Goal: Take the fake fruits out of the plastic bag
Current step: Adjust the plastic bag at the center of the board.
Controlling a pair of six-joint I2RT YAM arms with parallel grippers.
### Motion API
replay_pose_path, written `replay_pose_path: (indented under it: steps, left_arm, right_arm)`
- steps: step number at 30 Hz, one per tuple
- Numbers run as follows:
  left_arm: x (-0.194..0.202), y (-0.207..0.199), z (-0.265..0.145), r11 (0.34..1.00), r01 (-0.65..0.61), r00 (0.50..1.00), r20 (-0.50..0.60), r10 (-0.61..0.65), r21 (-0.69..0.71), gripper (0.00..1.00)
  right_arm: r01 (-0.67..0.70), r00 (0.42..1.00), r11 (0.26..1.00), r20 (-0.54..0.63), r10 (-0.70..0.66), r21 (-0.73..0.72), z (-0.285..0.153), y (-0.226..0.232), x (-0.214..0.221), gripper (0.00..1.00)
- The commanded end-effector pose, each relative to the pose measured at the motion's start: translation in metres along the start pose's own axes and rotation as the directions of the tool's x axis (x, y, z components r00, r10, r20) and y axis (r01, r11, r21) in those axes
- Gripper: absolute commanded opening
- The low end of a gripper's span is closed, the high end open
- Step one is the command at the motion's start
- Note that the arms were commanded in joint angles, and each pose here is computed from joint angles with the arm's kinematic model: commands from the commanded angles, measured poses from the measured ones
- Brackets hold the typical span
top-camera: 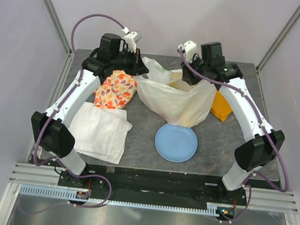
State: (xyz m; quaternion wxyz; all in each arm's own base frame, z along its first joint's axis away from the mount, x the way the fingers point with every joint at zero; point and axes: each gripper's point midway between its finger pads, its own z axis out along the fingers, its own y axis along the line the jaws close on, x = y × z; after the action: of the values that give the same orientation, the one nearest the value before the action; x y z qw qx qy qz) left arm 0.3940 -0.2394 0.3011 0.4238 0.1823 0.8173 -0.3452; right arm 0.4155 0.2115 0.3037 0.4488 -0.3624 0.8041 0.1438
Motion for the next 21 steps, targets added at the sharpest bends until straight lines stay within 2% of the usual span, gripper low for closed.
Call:
replay_pose_path:
  steps: [1,4,6,7,8,9,10,12,13,15,18,20,21]
  left_arm:
    - [-0.042,-0.004,0.016,1.0,-0.005,0.998,0.056,0.004,0.023,0.02]
    - [-0.071,0.01,0.034,1.0,-0.02,0.996,0.087,0.02,-0.008,0.01]
    - [-0.094,0.012,0.034,0.999,-0.035,0.988,0.148,0.038,-0.029,0.02]
    - [-0.115,0.01,0.031,0.997,-0.076,0.976,0.202,0.081,-0.035,0.02]
    - [-0.126,0.01,0.028,0.994,-0.095,0.966,0.236,0.106,-0.058,0.02]
    - [-0.137,0.009,0.024,0.991,-0.114,0.955,0.266,0.129,-0.072,0.01]
    - [-0.16,0.002,0.014,0.984,-0.159,0.928,0.327,0.178,-0.084,0.01]
    - [-0.182,0.001,0.004,0.975,-0.194,0.896,0.386,0.22,-0.106,0.02]
    - [-0.202,-0.007,-0.01,0.968,-0.223,0.862,0.439,0.252,-0.119,0.02]
    - [-0.227,-0.008,-0.026,0.954,-0.252,0.811,0.504,0.298,-0.159,0.02]
    - [-0.256,-0.027,-0.06,0.924,-0.317,0.721,0.579,0.381,-0.214,0.02]
    - [-0.256,-0.039,-0.069,0.909,-0.363,0.703,0.58,0.412,-0.205,0.02]
    - [-0.254,-0.05,-0.083,0.906,-0.375,0.698,0.583,0.416,-0.198,0.02]
  right_arm:
    - [0.076,0.951,0.997,-0.301,-0.075,-0.009,0.022,-0.003,0.105,0.22]
    - [0.157,0.931,0.987,-0.339,-0.137,0.032,0.034,-0.032,0.112,0.19]
    - [0.141,0.913,0.986,-0.396,-0.096,0.087,0.055,-0.062,0.126,0.18]
    - [0.126,0.932,0.981,-0.355,-0.067,0.147,0.057,-0.081,0.104,0.18]
    - [0.108,0.919,0.981,-0.392,-0.038,0.16,0.078,-0.094,0.118,0.17]
    - [0.092,0.916,0.976,-0.401,-0.005,0.197,0.079,-0.112,0.119,0.17]
    - [0.1,0.944,0.957,-0.331,-0.004,0.272,0.075,-0.136,0.084,0.16]
    - [0.091,0.948,0.938,-0.317,0.02,0.334,0.088,-0.165,0.082,0.15]
    - [0.099,0.969,0.91,-0.249,0.004,0.403,0.077,-0.184,0.051,0.16]
    - [0.11,0.981,0.878,-0.196,-0.019,0.466,0.076,-0.204,0.033,0.17]
    - [0.116,0.992,0.847,-0.105,-0.071,0.519,0.06,-0.211,0.002,0.18]
    - [0.102,0.994,0.836,-0.033,-0.1,0.54,0.034,-0.206,-0.023,0.19]
    - [0.099,0.995,0.84,-0.033,-0.096,0.533,0.035,-0.204,-0.018,0.19]
